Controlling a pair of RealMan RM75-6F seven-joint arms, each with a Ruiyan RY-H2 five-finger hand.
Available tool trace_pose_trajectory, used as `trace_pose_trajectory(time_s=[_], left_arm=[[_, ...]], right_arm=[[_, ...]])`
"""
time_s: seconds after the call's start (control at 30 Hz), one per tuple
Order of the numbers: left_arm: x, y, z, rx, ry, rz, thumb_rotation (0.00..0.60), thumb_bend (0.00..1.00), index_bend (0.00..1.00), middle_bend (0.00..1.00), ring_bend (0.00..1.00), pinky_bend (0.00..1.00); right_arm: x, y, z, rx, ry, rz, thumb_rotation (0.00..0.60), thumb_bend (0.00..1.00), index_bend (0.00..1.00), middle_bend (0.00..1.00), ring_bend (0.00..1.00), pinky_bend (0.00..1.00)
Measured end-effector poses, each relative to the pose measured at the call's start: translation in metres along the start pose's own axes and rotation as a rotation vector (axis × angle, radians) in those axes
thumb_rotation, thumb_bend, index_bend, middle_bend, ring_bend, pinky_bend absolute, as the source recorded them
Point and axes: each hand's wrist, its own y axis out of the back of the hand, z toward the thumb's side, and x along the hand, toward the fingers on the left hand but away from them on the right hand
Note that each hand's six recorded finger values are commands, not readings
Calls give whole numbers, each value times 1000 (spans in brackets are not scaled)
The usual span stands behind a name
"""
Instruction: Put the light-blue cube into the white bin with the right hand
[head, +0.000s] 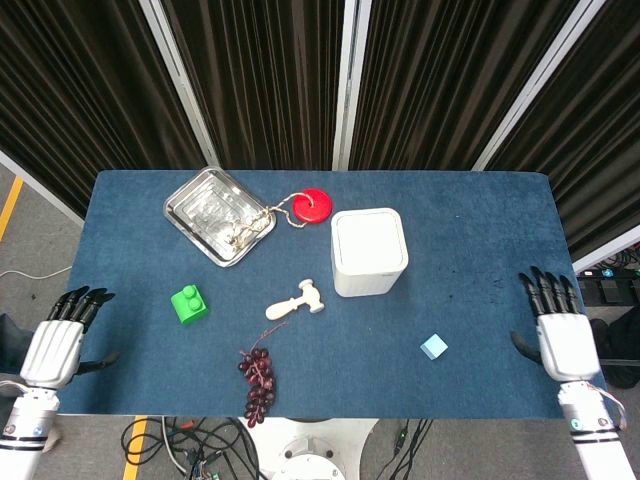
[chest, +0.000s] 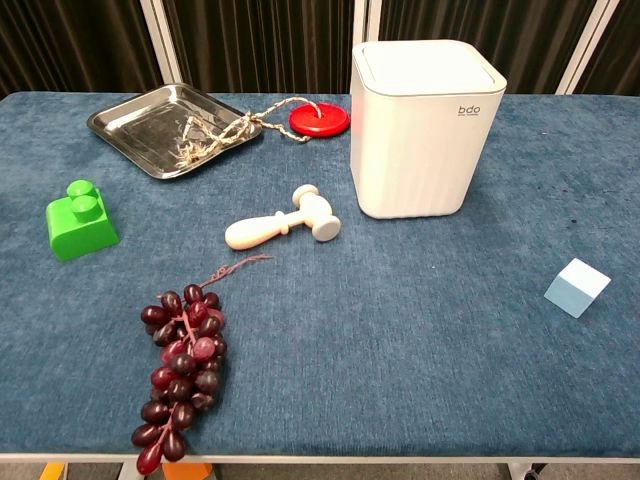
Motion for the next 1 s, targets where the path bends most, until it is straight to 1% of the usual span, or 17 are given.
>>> trace_pose_trajectory(time_s=[0.13,0.23,0.3,0.43,0.53,0.63,0.73,0.87,1.0], left_arm=[[0,-3,-1,-1,-2,-6,600,49,170,131,72,115],[-1,-4,-2,-2,0,-6,600,49,170,130,72,115],[-1,-3,-4,-6,5,-3,600,49,170,131,72,115],[-4,-5,-9,-9,20,-1,600,49,170,131,72,116],[-4,-5,-12,-9,29,-1,600,49,170,131,72,116],[-4,-4,-14,-8,35,3,600,49,170,131,72,115],[-4,-3,-15,-8,36,3,600,49,170,131,72,116],[-5,-3,-15,-8,37,4,600,49,170,131,72,115],[-4,-3,-16,-9,37,1,600,49,170,131,72,115]], right_arm=[[-27,12,39,14,119,-25,600,145,0,49,0,0],[-47,17,69,37,204,-25,600,144,0,57,0,0],[-58,18,87,54,254,-18,600,144,0,65,0,0],[-84,14,132,81,354,8,600,144,0,116,0,0],[-97,8,158,79,400,32,600,144,0,148,0,0],[-105,2,174,80,423,49,600,147,0,179,0,0],[-109,-4,179,84,428,69,600,149,0,216,0,0],[-110,-11,181,86,423,89,600,149,0,287,0,0],[-109,-18,178,83,413,114,600,150,0,316,0,0]])
